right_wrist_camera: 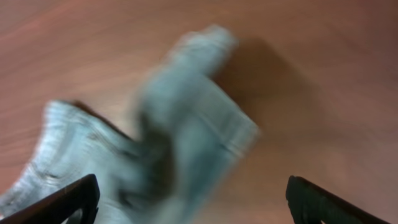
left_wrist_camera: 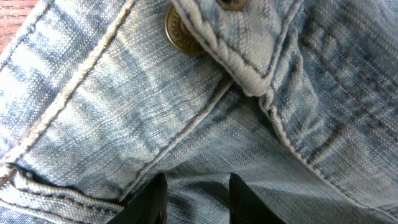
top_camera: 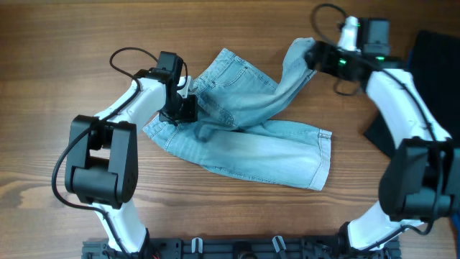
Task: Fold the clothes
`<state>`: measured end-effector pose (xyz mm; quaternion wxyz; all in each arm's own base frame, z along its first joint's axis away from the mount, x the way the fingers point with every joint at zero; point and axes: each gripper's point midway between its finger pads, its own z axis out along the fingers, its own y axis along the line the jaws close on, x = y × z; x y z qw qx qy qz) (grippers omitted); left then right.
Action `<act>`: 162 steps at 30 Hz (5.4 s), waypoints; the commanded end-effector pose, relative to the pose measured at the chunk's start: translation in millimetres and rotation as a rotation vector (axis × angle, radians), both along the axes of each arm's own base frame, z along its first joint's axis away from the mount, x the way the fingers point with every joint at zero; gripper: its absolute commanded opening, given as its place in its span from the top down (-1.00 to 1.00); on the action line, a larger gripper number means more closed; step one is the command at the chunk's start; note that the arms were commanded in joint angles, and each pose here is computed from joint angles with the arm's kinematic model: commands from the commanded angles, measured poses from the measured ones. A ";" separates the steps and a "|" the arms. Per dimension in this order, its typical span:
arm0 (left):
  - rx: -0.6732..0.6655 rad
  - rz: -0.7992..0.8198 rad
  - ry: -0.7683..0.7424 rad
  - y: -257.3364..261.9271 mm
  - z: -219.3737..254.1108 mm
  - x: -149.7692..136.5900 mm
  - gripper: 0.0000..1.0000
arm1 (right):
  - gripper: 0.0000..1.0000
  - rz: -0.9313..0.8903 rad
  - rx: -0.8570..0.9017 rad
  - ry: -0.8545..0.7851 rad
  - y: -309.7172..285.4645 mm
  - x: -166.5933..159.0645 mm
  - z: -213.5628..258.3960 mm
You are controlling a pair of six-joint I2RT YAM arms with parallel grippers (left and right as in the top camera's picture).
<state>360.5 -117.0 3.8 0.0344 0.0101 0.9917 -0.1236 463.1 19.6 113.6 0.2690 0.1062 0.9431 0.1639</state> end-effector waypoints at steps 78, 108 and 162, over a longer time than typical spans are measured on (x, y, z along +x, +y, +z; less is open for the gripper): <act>-0.054 0.051 -0.272 11.8 54.4 85.9 -0.36 | -0.52 -0.054 -0.126 0.346 -19.4 -121.0 1.8; 0.069 0.736 0.316 199.0 -31.6 -16.4 0.92 | -0.47 0.176 0.057 0.428 54.4 -104.5 -73.1; 0.054 0.553 0.185 190.6 32.5 8.2 0.63 | -0.36 0.103 -0.319 0.415 12.0 -101.8 -25.1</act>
